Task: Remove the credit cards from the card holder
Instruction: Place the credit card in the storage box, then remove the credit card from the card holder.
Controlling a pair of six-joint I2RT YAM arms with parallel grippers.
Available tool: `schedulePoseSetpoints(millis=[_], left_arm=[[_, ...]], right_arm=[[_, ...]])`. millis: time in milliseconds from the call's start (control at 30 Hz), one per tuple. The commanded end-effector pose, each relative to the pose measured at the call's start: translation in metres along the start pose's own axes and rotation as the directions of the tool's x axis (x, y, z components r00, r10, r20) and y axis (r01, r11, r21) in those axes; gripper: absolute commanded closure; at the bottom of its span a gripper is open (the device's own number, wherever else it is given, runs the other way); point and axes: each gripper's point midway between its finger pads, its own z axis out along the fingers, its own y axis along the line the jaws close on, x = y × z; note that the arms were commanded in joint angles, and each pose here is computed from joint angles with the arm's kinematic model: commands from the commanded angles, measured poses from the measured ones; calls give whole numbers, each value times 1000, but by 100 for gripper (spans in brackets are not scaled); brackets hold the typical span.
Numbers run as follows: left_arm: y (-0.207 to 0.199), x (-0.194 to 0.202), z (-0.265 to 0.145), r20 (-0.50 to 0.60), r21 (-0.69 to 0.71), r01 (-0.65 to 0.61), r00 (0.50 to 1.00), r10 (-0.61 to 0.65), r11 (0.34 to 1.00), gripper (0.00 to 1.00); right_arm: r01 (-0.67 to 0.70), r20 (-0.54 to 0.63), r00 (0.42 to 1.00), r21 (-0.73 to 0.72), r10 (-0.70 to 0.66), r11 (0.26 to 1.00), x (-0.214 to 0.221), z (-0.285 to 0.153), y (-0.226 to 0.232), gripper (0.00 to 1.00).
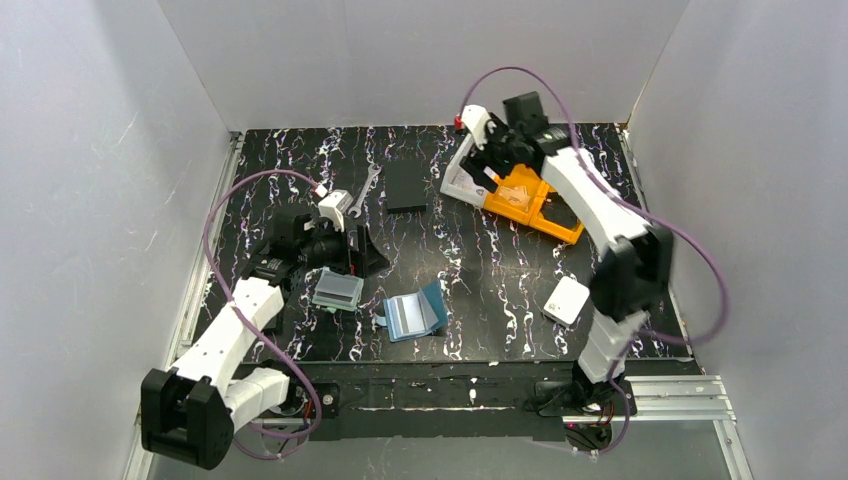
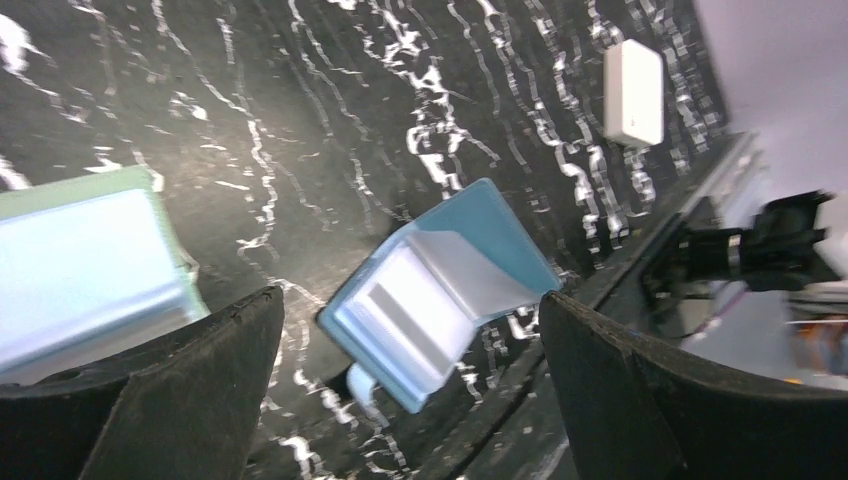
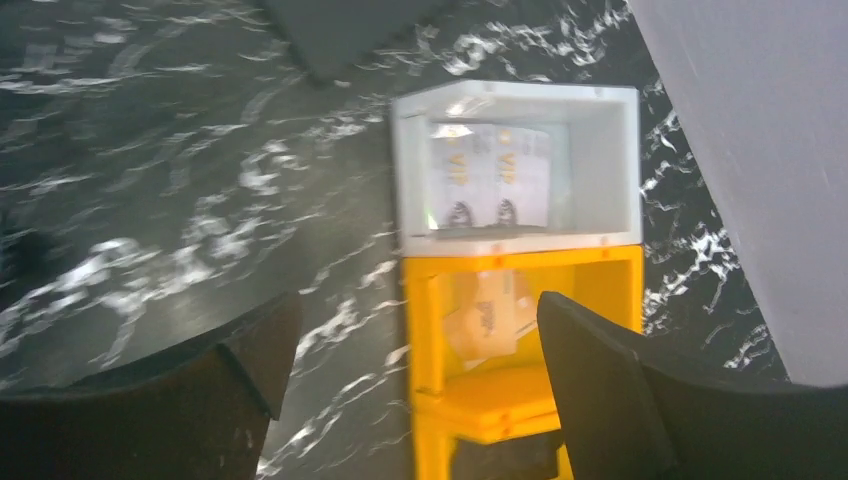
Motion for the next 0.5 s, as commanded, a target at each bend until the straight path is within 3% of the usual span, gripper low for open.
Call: schedulePoseSetpoints(millis=[0,133,233,467], left_arm=[[-32,-3,2,-21,178,182,983,-181,967,2],[-43,5,-2,-37,209,344,938,-344,916,2],[-51,10,-13,2,206,398,914,-407,894,2],[-65,60,-18,-23,47,383,924,-382,923,2]], right_arm=[[5,270,963,-123,29,992,-29,-72,57,2],[-56,325,935,-263,143,963,-12,-117,95,2],[-84,339,921,-311,193,947,11,-134,119,2],[-175,362,876,-376,318,910,47,-148,155,2]])
